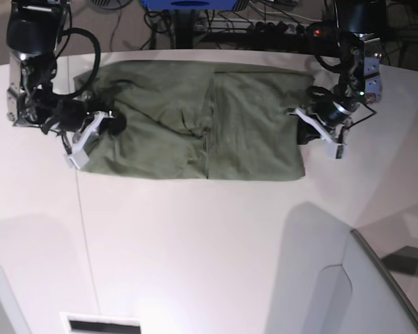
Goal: Layout the t-shirt on the table in an organized manner, then fold the t-shirt properly
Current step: 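Lift the strip ends with both grippers and fold them toward the middle, then press and flatten the folded bundle with the right gripper, then release, then pinch the folded shirt's collar-side edge with the left gripper and straighten it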
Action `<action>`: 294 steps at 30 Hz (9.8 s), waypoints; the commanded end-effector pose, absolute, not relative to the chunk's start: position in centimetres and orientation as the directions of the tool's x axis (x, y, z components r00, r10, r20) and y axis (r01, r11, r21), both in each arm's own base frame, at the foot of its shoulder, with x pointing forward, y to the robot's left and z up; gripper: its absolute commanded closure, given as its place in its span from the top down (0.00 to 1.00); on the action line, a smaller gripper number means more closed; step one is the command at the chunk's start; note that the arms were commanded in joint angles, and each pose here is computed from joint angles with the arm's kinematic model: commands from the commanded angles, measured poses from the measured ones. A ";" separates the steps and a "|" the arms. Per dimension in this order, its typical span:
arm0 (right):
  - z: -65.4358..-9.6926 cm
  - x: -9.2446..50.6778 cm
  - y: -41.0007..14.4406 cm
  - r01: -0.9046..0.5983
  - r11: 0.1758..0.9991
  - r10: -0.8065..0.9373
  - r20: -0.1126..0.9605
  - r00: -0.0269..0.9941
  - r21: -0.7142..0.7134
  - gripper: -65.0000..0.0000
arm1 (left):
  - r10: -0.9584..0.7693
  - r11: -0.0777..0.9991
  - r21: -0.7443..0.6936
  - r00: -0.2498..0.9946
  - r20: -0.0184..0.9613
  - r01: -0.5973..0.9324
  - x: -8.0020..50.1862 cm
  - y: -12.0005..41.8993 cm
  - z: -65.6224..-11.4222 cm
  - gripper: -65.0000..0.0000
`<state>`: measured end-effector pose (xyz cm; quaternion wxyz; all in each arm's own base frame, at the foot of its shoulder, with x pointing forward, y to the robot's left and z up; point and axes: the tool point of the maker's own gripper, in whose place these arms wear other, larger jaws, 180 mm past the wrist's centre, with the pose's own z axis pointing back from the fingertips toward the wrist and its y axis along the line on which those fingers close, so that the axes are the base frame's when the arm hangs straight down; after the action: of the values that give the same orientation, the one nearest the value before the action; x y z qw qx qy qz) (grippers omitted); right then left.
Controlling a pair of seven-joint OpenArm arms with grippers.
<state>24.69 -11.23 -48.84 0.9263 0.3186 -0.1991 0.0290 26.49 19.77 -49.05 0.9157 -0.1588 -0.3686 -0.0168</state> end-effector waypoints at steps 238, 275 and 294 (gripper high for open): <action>-43.0 20.8 -12.8 -0.111 0.963 -0.005 0.427 0.904 0.246 0.00 | 0.382 0.859 -0.508 0.577 0.722 0.066 18.6 18.1 -41.7 0.68; -44.2 20.9 -14.0 -0.093 0.974 0.001 0.408 0.913 0.206 0.00 | 0.405 0.836 -0.546 0.603 0.687 0.061 18.7 17.0 -43.1 0.00; -44.4 21.1 -14.0 -0.091 0.974 -0.004 0.422 0.906 0.206 0.00 | 0.403 0.840 -0.542 0.624 0.669 0.038 16.2 16.7 -43.2 0.00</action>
<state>20.30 -13.77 -45.13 0.9734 0.1106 -0.1995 0.0195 15.55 16.40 -44.17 0.8725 -0.2593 -0.4000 0.1070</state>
